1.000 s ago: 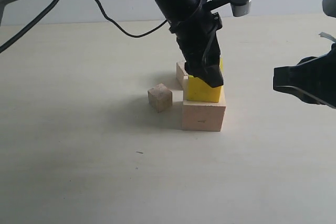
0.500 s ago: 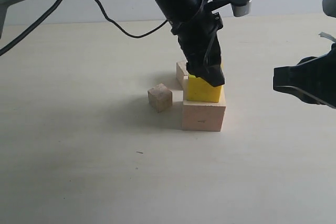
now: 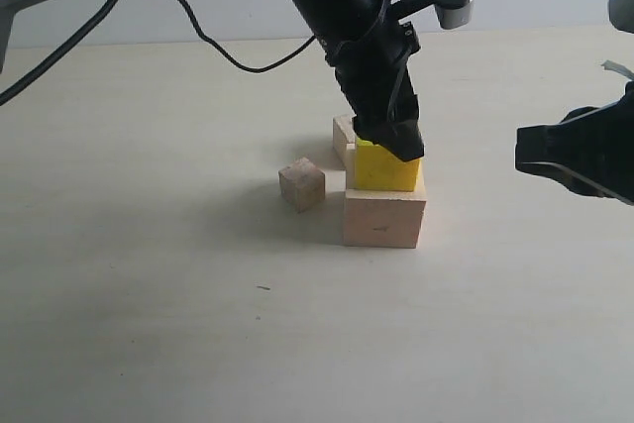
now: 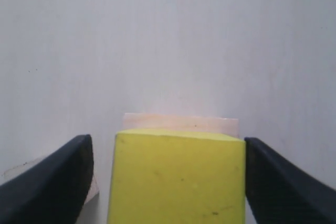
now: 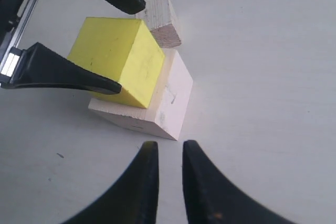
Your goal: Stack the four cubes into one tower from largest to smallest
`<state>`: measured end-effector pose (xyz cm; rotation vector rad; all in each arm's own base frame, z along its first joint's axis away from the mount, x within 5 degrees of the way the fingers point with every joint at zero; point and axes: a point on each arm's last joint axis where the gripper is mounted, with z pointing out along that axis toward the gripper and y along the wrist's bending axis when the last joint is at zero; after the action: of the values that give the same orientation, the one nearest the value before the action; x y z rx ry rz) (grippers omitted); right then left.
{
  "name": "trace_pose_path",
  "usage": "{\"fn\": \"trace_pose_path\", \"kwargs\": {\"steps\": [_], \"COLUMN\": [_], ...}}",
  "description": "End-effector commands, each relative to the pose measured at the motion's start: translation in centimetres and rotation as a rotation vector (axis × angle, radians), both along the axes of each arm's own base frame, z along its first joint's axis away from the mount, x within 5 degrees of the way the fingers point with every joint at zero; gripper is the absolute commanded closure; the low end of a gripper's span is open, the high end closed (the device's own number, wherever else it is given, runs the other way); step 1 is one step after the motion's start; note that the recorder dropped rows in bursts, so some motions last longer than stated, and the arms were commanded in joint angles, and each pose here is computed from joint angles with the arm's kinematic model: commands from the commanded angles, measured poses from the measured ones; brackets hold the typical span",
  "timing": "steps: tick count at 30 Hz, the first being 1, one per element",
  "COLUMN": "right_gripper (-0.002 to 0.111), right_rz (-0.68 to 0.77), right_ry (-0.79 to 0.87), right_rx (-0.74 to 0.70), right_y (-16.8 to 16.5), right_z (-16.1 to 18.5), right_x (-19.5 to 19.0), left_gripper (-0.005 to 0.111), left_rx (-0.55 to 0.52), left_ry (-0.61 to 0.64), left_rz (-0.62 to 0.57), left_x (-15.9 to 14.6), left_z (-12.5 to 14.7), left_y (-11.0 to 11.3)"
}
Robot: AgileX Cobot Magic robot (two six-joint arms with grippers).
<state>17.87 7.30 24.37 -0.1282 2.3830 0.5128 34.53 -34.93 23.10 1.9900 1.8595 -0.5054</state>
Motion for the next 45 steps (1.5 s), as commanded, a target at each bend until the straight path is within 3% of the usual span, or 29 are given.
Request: {"fn": "trace_pose_path", "kwargs": {"steps": [1,22,28,37,41,45], "right_gripper": [0.090,0.090,0.090,0.090,0.090,0.090], "right_rz": [-0.006,-0.006,-0.006,-0.005,-0.005,-0.004], "right_ry": [-0.017,-0.017,-0.017,-0.016,-0.016,-0.019], "right_rx": [-0.001,-0.001,-0.001,-0.003,-0.003,-0.004], "right_y": [-0.1,-0.1,-0.1,-0.1,-0.1,-0.1], "right_z": [0.3,0.3,0.3,0.3,0.3,0.3], "right_x": [0.1,0.1,0.1,0.0,0.0,0.1], "left_gripper": [0.033,0.033,0.025,0.025,0.039,0.075], "left_rx": [-0.006,0.014,-0.001,0.008,0.015,0.028], "left_ry": [-0.007,0.004,-0.017,-0.124,-0.170,-0.216], "left_rz": [0.017,-0.015,-0.017,-0.009,0.040,0.033], "left_x": [0.1,-0.1,-0.4,-0.7,-1.1,-2.0], "left_z": [0.0,0.0,1.6,4.9,7.3,9.8], "left_y": [-0.1,0.2,0.5,1.7,2.6,3.8]}}
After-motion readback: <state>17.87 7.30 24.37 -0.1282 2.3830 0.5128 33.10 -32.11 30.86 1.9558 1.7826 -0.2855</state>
